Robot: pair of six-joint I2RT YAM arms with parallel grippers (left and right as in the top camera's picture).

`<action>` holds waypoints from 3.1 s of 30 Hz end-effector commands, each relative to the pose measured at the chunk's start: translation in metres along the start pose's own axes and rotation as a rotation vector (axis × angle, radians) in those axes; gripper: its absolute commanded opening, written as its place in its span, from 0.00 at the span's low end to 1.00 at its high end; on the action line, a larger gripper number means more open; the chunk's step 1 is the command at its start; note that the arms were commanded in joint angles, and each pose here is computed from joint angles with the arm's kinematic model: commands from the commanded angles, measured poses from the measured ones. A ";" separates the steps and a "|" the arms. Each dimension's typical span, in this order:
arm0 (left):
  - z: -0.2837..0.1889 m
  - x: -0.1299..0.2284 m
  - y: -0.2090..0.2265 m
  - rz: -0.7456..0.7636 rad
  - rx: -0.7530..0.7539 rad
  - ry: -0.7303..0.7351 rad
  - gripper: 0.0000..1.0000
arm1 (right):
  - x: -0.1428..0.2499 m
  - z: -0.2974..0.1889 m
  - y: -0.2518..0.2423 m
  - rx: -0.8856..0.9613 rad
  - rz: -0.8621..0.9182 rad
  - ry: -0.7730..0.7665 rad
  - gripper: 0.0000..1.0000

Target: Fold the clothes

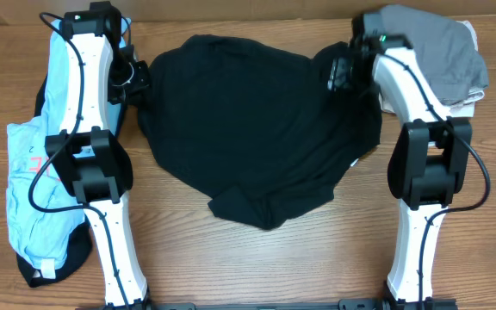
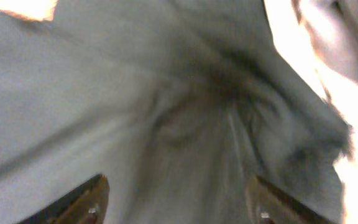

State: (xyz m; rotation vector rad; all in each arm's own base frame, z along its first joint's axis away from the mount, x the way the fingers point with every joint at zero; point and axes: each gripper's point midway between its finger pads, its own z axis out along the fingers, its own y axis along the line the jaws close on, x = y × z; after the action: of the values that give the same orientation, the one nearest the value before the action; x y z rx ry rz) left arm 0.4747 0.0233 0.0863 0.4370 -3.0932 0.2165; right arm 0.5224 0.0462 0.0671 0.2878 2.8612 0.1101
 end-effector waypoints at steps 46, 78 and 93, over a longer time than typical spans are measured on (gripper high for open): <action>-0.051 -0.009 -0.011 0.103 0.030 -0.149 0.04 | 0.301 -0.037 0.098 -0.049 -0.132 0.320 0.63; -0.051 -0.009 -0.011 0.104 0.029 -0.150 0.04 | 0.329 -0.015 -0.007 0.195 0.215 0.496 0.04; -0.049 0.008 -0.009 0.097 0.023 -0.079 0.04 | 0.250 -0.039 -0.046 -0.089 0.213 0.454 0.04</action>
State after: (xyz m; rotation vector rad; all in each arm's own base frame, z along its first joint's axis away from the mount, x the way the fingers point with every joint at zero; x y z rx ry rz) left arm 0.4710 0.0239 0.1216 0.3503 -3.1670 0.2342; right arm 0.2419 0.0448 0.0154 0.8722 3.2875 0.2347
